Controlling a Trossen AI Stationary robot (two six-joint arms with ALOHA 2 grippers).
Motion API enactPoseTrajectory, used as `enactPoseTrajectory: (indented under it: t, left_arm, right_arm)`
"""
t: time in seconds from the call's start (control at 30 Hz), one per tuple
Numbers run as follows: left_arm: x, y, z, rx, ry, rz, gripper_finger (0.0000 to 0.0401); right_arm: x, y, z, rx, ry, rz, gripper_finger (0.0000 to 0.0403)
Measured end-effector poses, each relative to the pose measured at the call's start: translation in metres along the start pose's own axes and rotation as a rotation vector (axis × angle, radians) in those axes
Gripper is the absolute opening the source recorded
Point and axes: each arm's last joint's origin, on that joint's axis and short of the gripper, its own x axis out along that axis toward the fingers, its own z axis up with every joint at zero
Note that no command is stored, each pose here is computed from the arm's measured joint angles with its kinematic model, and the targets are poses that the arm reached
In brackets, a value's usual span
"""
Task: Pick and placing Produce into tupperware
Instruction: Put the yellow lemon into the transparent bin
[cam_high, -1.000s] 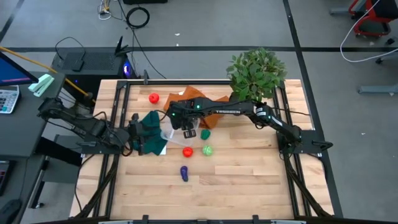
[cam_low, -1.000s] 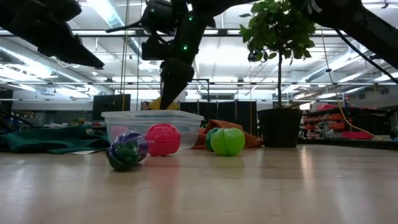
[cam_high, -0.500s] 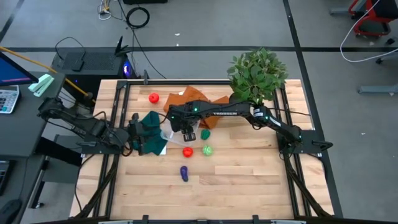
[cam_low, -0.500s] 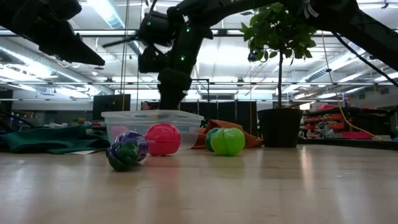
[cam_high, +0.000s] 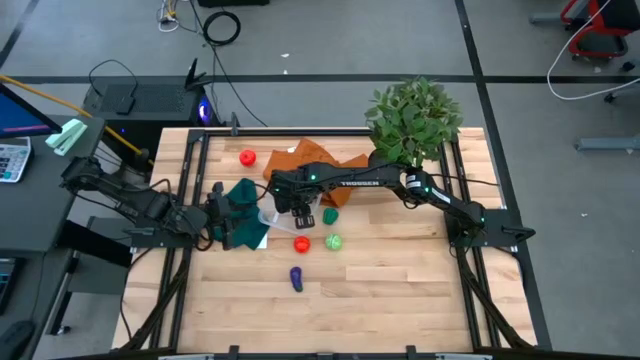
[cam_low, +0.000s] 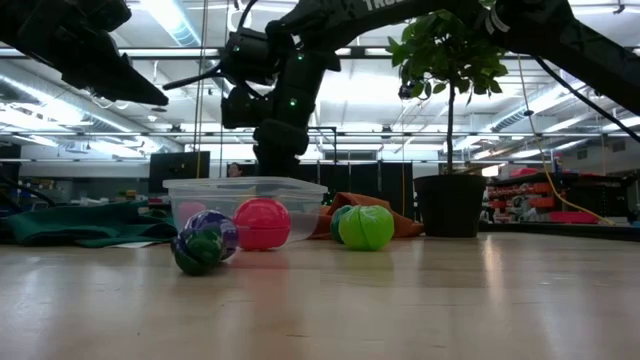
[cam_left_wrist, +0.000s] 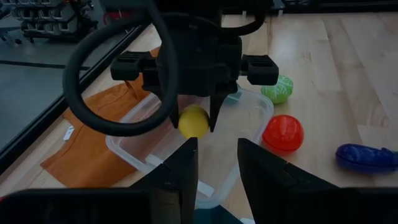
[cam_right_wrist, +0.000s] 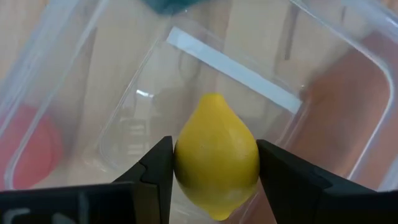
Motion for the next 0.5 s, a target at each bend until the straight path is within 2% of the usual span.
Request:
enactPoseTrajectory:
  t: [0.5]
  left_arm:
    - [-0.0002, 0.0010, -0.0059, -0.033, 0.056, -0.006, 0.0114]
  right_arm:
    - [0.0000, -0.0021, -0.0006, 0.005, -0.001, -0.002, 0.0156]
